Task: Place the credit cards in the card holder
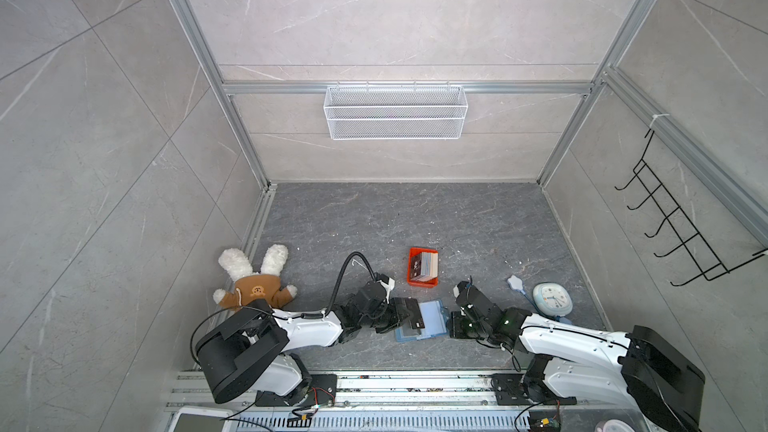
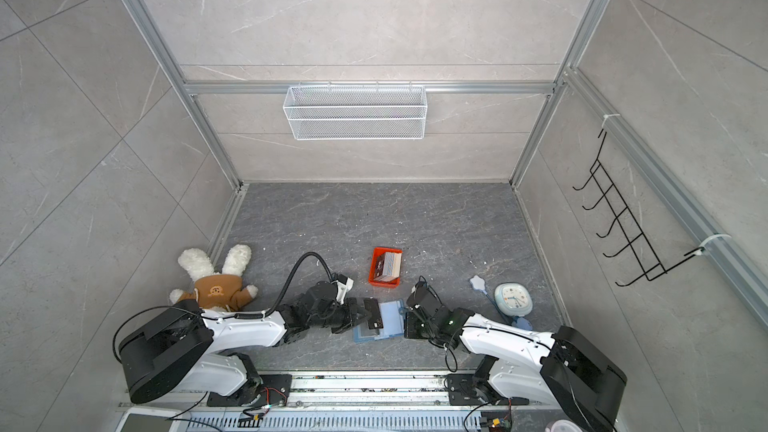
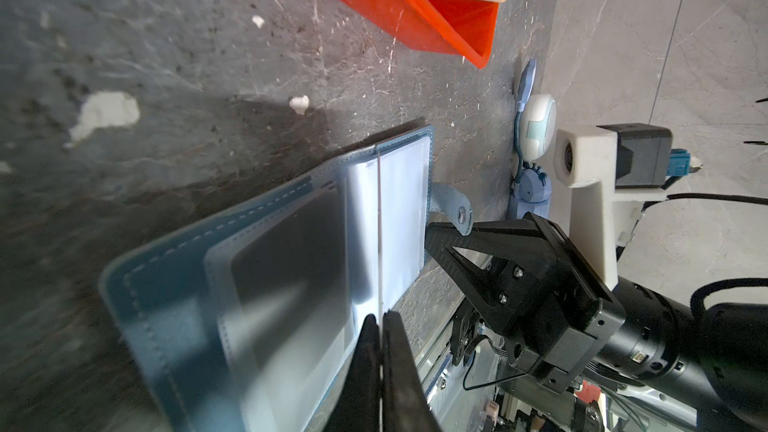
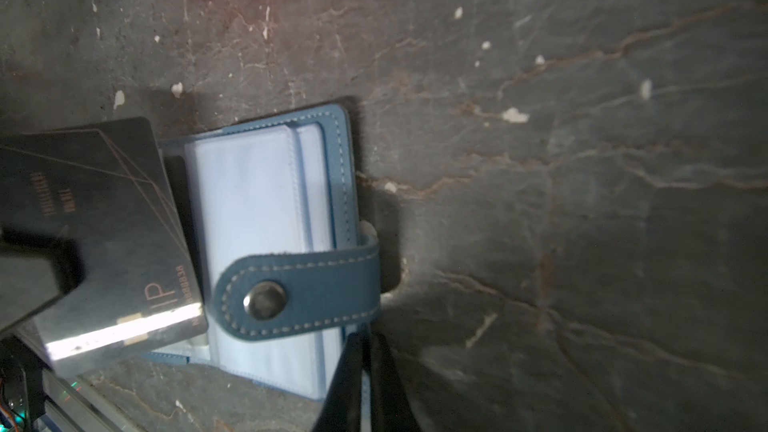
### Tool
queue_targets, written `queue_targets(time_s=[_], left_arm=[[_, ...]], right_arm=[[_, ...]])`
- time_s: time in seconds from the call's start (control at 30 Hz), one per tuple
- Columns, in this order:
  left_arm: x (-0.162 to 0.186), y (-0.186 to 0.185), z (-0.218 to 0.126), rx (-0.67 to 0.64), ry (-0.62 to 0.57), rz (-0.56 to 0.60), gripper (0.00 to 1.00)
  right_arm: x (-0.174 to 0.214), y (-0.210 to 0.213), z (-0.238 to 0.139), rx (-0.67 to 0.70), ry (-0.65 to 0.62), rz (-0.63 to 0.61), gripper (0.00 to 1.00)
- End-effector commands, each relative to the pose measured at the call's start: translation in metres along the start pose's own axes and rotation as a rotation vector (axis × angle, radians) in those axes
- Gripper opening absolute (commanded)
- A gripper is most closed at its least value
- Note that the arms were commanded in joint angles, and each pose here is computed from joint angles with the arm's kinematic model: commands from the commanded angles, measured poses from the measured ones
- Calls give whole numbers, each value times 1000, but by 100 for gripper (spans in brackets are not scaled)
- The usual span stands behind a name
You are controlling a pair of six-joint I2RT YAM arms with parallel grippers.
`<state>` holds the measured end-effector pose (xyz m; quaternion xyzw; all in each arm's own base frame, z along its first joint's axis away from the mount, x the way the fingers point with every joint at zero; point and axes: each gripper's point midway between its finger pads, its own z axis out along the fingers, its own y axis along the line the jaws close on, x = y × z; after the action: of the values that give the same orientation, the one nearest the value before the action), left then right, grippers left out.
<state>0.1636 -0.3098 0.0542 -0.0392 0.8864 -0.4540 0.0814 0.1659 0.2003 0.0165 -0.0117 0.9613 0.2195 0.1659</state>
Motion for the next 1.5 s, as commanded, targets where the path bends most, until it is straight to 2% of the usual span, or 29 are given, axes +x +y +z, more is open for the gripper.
queue_targets(time_s=[0.0,0.73,1.07,1.33,1.47], left_arm=[[2,-3,3,19,22,-16,0],[9,-4,16,58,88,-20,0],[11,9,24,4,119,-30,0],[10,18,30,-79,141,-34,11],[8,25,27,-144,130,-35,20]], right_arm=[[10,-13,4,36,33,-1,9],[14,-18,7,57,48,4,6],[15,-20,8,68,49,5,5],[15,-24,8,89,50,7,5],[15,-26,8,100,52,8,5]])
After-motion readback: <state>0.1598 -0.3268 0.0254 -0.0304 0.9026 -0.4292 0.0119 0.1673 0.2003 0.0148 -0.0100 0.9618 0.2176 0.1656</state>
